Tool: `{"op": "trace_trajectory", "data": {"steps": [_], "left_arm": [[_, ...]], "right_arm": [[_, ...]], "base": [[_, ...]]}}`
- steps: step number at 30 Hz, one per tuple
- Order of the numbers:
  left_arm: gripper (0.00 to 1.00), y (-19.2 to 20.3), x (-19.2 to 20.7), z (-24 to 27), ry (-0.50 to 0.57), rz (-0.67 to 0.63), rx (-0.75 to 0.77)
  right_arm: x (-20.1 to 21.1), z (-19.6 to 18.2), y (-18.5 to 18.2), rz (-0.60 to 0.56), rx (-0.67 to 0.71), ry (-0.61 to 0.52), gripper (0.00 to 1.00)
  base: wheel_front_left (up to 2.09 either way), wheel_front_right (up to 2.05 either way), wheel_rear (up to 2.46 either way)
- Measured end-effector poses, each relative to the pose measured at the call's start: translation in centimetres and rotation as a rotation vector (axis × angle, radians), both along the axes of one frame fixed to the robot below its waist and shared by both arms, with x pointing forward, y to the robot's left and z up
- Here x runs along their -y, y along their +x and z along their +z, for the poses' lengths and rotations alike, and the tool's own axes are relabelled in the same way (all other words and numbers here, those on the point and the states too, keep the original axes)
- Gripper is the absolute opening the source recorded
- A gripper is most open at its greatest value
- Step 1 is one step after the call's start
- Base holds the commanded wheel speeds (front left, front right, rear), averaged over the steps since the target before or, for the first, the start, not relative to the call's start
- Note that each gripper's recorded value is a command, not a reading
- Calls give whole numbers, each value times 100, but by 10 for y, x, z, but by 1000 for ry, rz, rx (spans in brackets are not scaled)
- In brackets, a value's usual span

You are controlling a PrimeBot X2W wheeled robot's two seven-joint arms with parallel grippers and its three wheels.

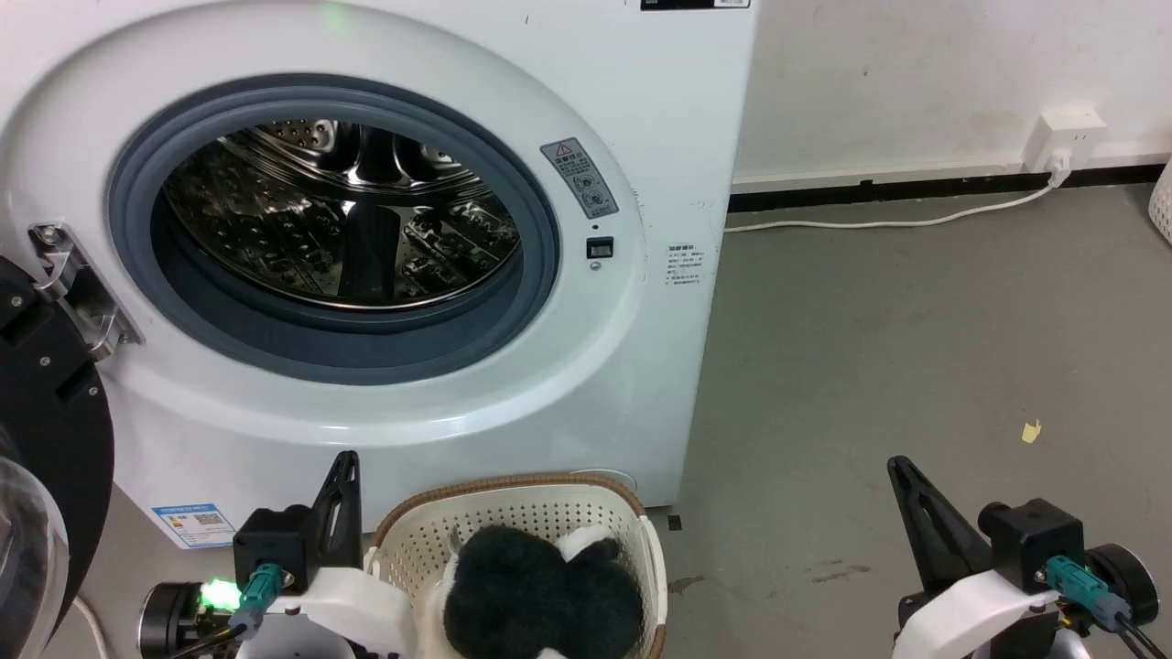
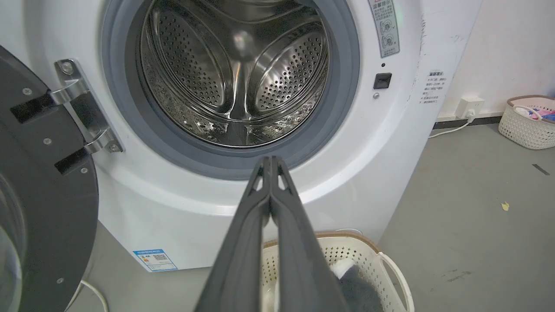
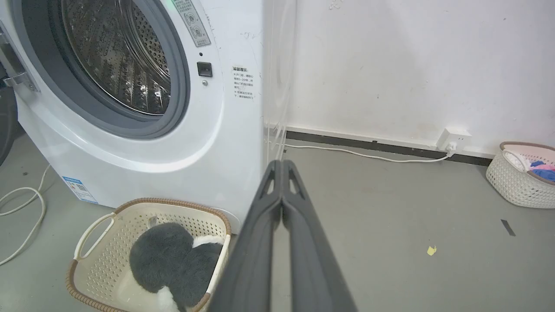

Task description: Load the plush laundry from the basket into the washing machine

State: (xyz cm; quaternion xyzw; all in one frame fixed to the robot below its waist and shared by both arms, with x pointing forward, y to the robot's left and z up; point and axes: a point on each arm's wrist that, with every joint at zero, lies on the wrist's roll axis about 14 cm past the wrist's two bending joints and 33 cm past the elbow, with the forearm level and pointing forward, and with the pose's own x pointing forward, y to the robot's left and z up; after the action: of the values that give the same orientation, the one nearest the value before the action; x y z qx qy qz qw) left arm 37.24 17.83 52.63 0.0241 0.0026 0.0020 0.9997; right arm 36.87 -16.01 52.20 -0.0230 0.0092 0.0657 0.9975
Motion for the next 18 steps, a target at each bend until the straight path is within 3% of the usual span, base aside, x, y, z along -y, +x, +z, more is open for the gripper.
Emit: {"op": "trace_trajectory", "data": {"steps": [6, 7, 18], "left_arm": [[0, 0, 0, 0, 0, 0, 0], [100, 0, 0, 0, 0, 0, 0], [100, 0, 4, -2, -11, -11, -2]], "right_arm": [[0, 0, 0, 0, 0, 0, 0], [0, 0, 0, 0, 0, 0, 100], [0, -2, 0, 0, -3, 16, 100]], "base": [[0, 0, 0], [0, 0, 0], [0, 0, 0]]}}
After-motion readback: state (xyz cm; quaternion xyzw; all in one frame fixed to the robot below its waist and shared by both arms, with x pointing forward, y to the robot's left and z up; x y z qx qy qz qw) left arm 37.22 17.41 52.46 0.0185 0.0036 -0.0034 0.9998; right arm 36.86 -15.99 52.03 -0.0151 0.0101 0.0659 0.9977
